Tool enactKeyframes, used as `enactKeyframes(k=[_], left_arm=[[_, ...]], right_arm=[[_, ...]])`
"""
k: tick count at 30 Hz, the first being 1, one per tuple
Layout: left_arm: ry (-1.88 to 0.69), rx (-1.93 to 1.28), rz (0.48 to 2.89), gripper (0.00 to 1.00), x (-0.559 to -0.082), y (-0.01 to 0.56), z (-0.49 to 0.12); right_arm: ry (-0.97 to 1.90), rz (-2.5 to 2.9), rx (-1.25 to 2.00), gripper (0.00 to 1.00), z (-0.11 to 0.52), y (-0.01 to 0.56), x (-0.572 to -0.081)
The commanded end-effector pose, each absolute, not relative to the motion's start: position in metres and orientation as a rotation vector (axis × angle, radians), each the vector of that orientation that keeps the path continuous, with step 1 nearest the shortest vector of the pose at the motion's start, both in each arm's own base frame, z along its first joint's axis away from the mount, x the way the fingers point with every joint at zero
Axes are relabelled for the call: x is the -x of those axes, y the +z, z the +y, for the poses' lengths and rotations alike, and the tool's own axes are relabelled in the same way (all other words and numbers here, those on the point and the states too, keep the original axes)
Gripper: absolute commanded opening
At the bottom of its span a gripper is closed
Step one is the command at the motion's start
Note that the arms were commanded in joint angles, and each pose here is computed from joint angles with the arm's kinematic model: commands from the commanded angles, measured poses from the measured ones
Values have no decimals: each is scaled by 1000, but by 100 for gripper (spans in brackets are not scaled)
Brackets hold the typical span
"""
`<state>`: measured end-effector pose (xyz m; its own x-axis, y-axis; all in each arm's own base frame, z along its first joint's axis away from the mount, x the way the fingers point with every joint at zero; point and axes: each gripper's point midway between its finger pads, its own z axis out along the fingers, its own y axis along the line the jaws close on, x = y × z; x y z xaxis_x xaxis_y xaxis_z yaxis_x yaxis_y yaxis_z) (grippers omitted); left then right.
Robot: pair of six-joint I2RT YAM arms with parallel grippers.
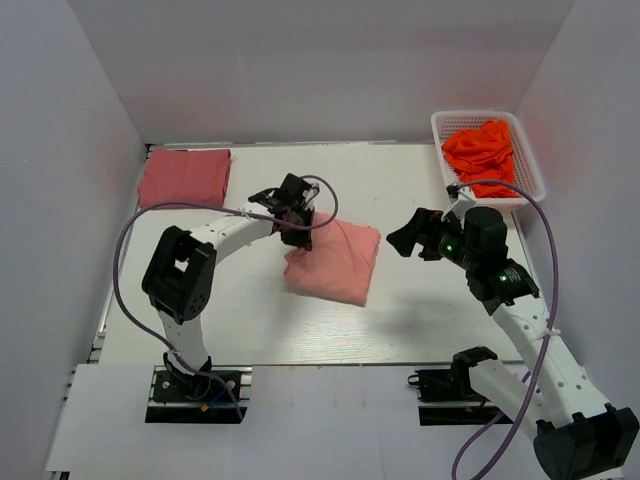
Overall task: Fold and stack the t-shirts
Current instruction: Put the neatly folded tshirt into the corner of the board with the left arm
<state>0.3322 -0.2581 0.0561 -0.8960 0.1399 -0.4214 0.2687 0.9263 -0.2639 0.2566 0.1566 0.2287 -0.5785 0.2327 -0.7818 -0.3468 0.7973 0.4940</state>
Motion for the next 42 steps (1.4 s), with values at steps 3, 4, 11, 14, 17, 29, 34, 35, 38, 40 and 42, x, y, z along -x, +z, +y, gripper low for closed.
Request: enactKeyframes(k=[3, 4, 11, 14, 17, 29, 34, 35, 38, 40, 42], left_arm=[[-297, -415, 2496, 0, -379, 124, -238], [-307, -441, 2474, 0, -383, 131, -241], [-227, -503, 2301, 0, -434, 204, -214], [-162, -544, 2308, 0, -448, 212, -199], [-90, -579, 2315, 0, -460, 211, -176], [67, -533, 2245, 0, -519, 253, -80], [43, -551, 2180, 0, -526, 271, -57], [58, -551, 2180, 0, -527, 271, -49], [95, -561, 2149, 0, -532, 280, -31], [101, -538, 2123, 0, -538, 288, -22], [99, -510, 2107, 0, -542, 292, -7]], right_arm=[[741, 2026, 91, 90, 151, 233, -258], [738, 2021, 90, 90, 151, 236, -259], [718, 2021, 91, 90, 149, 240, -264], [706, 2024, 104, 90, 149, 241, -266], [712, 2036, 101, 90, 151, 241, -268], [752, 2070, 109, 90, 162, 238, -282], [776, 2099, 114, 90, 167, 233, -288], [779, 2105, 116, 90, 169, 231, -289], [801, 2124, 118, 90, 174, 229, -291], [817, 2133, 106, 90, 176, 227, -293], [842, 2135, 115, 90, 181, 230, -296]])
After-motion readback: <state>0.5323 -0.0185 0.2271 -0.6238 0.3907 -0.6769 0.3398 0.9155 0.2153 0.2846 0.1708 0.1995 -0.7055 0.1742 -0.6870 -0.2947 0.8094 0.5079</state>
